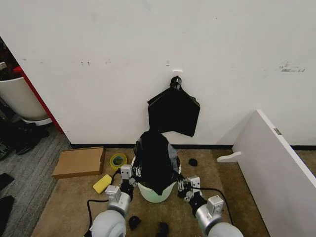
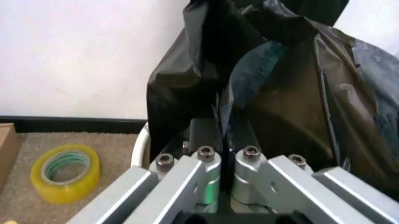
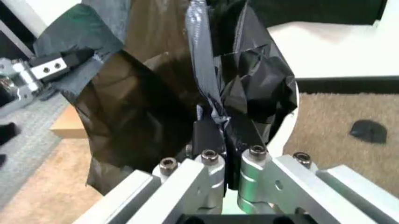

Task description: Place the garbage bag over the trash bin.

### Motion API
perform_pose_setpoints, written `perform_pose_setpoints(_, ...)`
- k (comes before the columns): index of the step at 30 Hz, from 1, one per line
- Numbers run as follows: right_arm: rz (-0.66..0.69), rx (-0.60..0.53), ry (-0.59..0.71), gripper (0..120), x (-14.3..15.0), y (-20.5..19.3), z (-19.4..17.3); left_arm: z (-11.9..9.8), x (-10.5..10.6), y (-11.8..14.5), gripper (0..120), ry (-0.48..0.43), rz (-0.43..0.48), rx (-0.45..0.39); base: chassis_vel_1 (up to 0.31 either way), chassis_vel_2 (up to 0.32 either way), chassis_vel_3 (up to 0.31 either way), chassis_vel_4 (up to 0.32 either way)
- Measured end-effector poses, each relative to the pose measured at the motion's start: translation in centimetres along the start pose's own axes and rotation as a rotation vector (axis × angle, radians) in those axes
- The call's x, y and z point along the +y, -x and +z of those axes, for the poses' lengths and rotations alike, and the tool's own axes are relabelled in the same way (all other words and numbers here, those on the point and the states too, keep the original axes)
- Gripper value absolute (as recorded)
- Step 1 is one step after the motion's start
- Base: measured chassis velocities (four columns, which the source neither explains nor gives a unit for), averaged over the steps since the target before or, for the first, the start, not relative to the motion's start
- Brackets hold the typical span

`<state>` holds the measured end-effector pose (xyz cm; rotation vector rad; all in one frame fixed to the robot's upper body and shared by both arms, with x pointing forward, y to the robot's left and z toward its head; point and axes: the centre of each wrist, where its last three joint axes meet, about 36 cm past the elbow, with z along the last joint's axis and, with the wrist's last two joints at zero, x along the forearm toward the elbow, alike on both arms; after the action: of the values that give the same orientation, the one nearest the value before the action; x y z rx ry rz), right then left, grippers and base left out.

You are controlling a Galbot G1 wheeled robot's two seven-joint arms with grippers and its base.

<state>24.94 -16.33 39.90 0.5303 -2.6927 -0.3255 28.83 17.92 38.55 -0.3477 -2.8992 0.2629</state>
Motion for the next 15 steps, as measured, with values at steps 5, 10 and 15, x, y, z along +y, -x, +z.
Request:
perform_pose_setpoints(5,0.038,-0.003,0.011,0,-0.9,1.5,-0.3,0.2,0.3,0.7,0,0.004,-0.011,-0.002,0.0,0.0,0.0,0.0)
perform_pose_setpoints(10,0.126,0.032,0.026,0,-2.0,2.9,0.3,1.0,0.5,1.6,0,0.002,-0.038,0.015,0.0,0.0,0.0,0.0)
perform_pose_setpoints(15,0.213,0.12,0.022,0,-2.0,2.7,0.7,1.2,0.7,1.1,0,0.007,-0.05,0.037,0.0,0.0,0.0,0.0)
